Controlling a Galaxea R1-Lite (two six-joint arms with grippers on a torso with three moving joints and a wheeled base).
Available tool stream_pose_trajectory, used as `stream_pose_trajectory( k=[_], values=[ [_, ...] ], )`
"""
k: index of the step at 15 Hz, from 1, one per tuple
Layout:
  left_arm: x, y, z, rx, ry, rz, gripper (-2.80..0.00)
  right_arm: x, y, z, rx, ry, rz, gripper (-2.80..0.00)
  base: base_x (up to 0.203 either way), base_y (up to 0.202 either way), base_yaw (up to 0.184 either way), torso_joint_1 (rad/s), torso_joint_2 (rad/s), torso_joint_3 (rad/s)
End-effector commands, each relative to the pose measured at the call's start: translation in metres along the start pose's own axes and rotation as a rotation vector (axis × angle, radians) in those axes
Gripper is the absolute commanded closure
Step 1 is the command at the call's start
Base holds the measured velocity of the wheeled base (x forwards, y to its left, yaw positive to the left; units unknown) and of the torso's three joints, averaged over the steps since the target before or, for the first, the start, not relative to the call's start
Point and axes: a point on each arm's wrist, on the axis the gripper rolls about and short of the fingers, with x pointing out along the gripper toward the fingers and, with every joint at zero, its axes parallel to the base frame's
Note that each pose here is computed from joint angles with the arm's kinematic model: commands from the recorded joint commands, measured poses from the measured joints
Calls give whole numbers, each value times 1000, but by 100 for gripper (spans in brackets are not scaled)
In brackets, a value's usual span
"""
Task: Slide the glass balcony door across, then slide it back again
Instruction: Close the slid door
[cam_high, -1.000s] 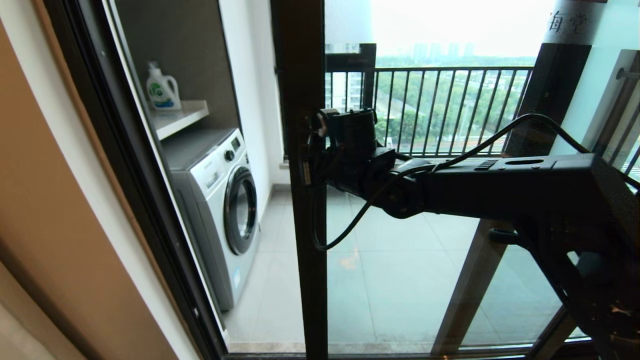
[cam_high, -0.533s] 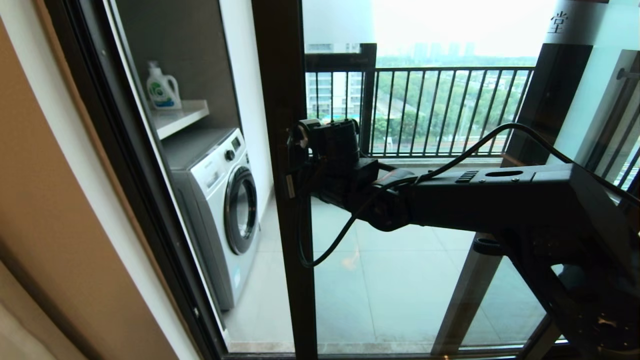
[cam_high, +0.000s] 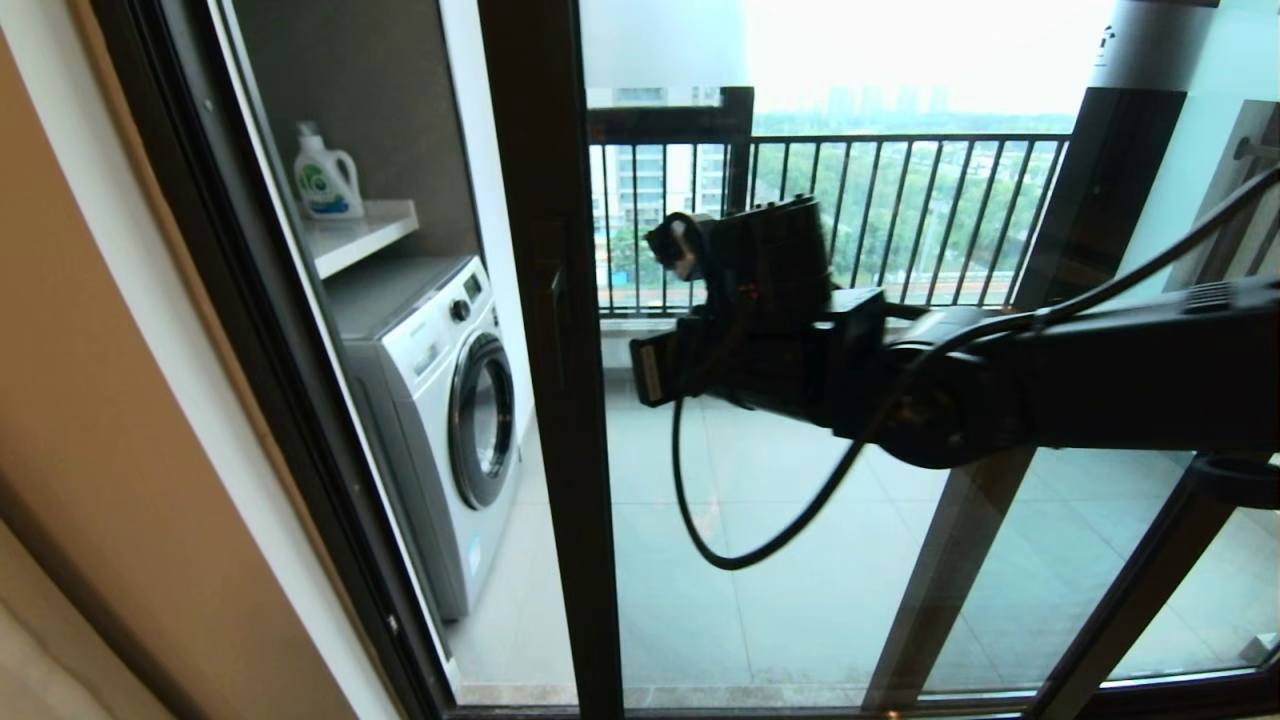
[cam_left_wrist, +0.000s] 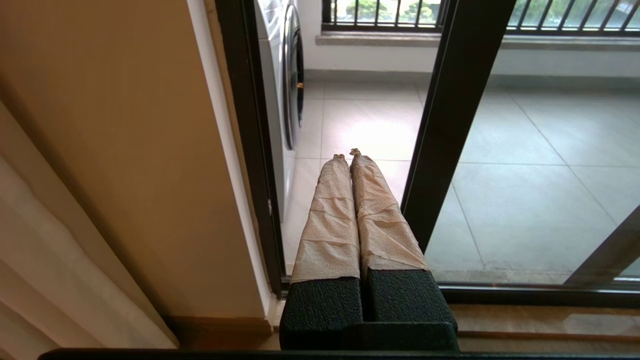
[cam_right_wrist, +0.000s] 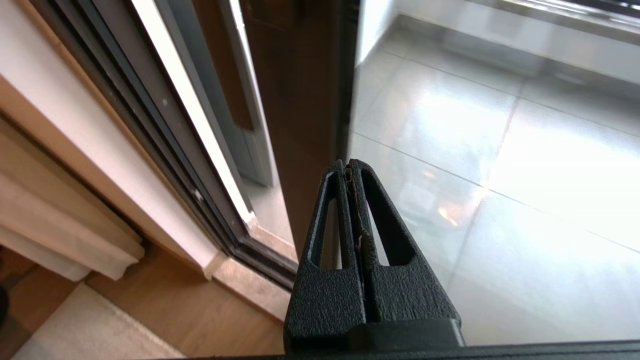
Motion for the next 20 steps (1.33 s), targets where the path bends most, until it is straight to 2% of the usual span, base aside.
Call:
stream_pose_trajectory(
  k=[1,3,5,6,9,12,13,14,15,18,19,20],
  values=[
    [0,0,0,0,1,0,0,-98,-19,34,20,-119,-14,0,0,0,0,0,0,0],
    [0,0,0,0,2,0,0,-190,-33,31,21,-184,-36,0,0,0,0,0,0,0],
    [0,0,0,0,1,0,0,-278,-47,4,8,-229,-94,0,0,0,0,0,0,0],
    [0,0,0,0,1,0,0,-313,-55,-15,5,-239,-154,0,0,0,0,0,0,0],
    [0,0,0,0,1,0,0,-389,-68,-66,-25,-252,-423,0,0,0,0,0,0,0],
    [0,0,0,0,1,1,0,-427,-55,-105,-58,-223,-744,0,0,0,0,0,0,0],
    [0,0,0,0,1,0,0,-432,-49,-112,-64,-210,-820,0,0,0,0,0,0,0],
    [0,0,0,0,2,0,0,-437,-41,-120,-74,-219,-845,0,0,0,0,0,0,0],
    [0,0,0,0,1,1,0,-442,-35,-132,-88,-237,-824,0,0,0,0,0,0,0],
    [0,0,0,0,1,0,0,-455,-15,-181,-134,-334,-706,0,0,0,0,0,0,0],
    [0,0,0,0,1,0,0,-449,-15,-195,-125,-335,-658,0,0,0,0,0,0,0],
    [0,0,0,0,2,1,0,-434,-20,-208,-94,-297,-592,0,0,0,0,0,0,0]
  ],
)
